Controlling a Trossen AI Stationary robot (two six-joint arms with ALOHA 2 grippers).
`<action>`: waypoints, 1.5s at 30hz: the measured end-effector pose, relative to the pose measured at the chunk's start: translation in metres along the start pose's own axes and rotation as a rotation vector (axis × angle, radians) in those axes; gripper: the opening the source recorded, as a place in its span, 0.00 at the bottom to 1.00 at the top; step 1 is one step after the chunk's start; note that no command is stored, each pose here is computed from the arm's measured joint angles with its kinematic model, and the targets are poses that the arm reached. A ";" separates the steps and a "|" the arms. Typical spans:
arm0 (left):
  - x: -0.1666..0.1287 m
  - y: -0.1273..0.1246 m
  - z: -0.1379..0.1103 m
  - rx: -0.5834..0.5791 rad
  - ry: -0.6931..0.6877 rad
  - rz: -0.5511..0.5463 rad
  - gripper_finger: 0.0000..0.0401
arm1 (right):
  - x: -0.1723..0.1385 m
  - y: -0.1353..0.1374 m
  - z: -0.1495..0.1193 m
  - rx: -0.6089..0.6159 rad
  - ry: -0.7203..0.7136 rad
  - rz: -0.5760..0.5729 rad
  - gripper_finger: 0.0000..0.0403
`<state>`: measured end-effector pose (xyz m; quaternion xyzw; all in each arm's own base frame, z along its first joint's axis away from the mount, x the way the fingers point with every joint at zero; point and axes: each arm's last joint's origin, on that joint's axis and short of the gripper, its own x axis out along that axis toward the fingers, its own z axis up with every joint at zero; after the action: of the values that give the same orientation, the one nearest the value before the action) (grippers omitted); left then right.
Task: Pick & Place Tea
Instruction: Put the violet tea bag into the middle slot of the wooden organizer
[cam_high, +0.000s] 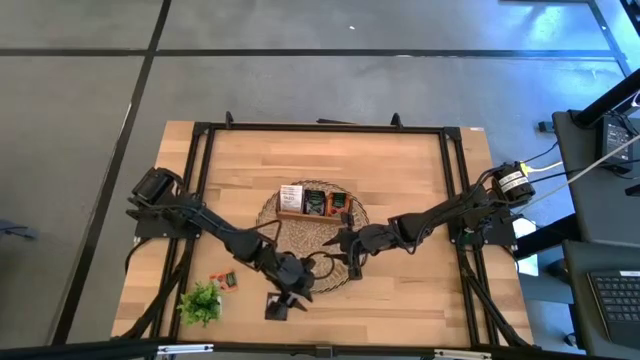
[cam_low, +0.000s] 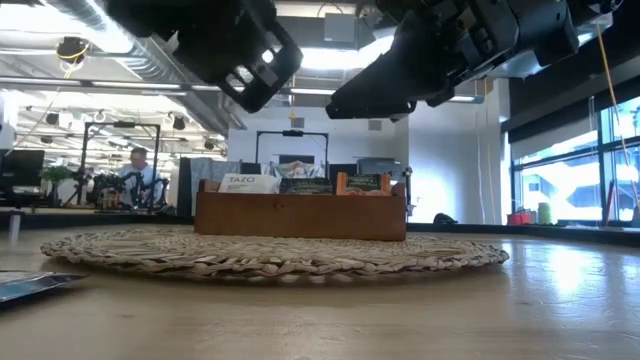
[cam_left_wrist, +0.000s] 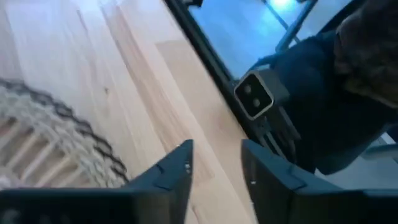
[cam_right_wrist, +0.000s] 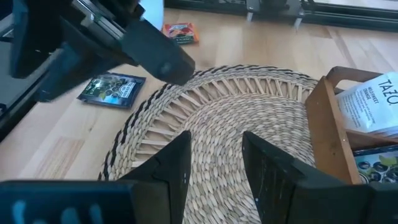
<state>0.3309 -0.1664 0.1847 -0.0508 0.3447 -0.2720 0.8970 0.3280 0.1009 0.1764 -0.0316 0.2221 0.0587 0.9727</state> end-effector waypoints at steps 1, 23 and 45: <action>0.000 0.000 -0.001 -0.015 0.015 0.000 0.36 | 0.000 0.000 0.000 0.000 0.000 0.000 0.36; -0.001 -0.036 -0.049 0.710 0.444 0.132 0.48 | 0.000 0.000 0.000 -0.003 0.001 -0.001 0.36; 0.019 -0.038 -0.067 0.612 0.494 -0.033 0.39 | 0.000 -0.001 -0.001 -0.002 0.010 -0.004 0.36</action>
<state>0.2820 -0.2020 0.1332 0.2802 0.4524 -0.3807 0.7562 0.3278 0.0999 0.1760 -0.0332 0.2266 0.0566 0.9718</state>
